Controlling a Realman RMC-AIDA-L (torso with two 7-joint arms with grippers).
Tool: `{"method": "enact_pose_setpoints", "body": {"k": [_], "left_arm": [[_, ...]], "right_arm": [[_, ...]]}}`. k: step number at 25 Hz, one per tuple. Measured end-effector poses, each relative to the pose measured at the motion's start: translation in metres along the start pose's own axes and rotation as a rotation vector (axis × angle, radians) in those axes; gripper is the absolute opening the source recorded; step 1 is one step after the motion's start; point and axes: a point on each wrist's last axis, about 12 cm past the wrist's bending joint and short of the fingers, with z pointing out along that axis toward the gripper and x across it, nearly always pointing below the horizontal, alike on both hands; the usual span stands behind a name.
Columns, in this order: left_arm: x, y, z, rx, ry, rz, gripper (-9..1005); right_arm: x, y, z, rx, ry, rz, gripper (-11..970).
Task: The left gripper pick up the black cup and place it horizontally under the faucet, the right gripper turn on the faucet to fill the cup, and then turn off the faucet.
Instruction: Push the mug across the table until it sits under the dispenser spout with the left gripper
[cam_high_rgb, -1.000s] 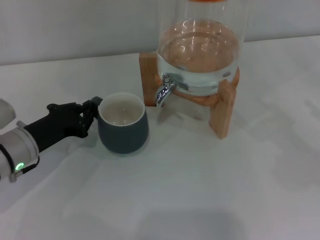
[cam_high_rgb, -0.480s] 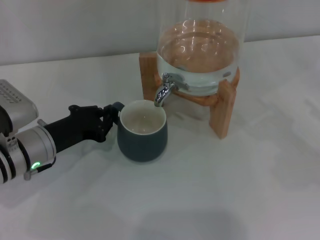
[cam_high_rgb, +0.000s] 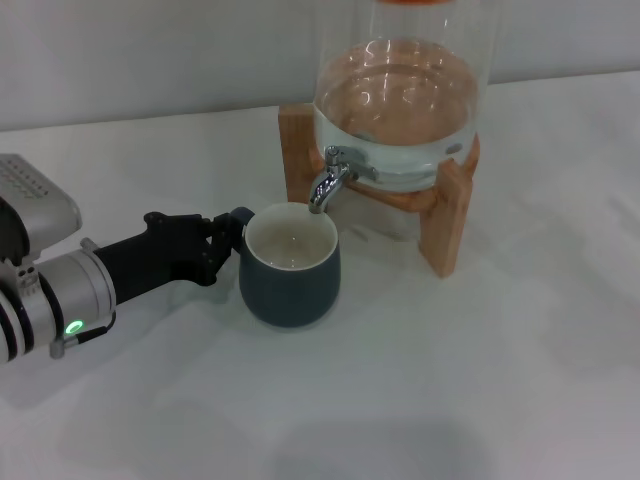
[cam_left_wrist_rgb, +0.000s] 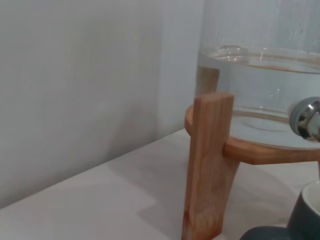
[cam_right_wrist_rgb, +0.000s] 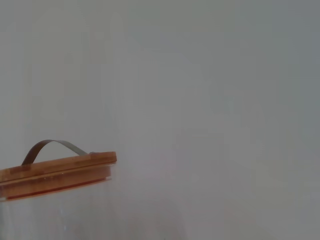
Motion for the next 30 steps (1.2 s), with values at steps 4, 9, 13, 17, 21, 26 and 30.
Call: {"method": "enact_pose_setpoints", "body": {"k": [4,9,13,17,21,26,30], "left_arm": [[-0.003,0.003,0.004,-0.026,0.01,0.013,106],[-0.01,0.004,0.012,-0.032,0.022,0.032,107],[-0.013,0.001,0.018,-0.019,0.037,0.052,106],[-0.014,-0.003,0.021,-0.001,0.038,0.057,105],[-0.013,-0.007,0.022,0.015,0.036,0.057,105],[-0.01,-0.007,0.019,0.011,0.035,0.051,106],[-0.007,-0.006,0.017,0.003,0.037,0.037,106]], "right_arm": [[0.0,0.0,0.0,0.0,0.0,0.001,755],[0.003,0.001,0.0,0.001,-0.001,0.005,755],[0.003,0.001,0.0,0.001,-0.001,0.004,755],[0.004,0.001,-0.001,0.001,0.0,0.004,755],[0.004,0.002,-0.003,0.002,0.001,0.004,754],[0.004,0.002,-0.003,0.002,0.002,0.004,754],[0.004,0.002,-0.003,0.001,0.001,0.005,755]]}}
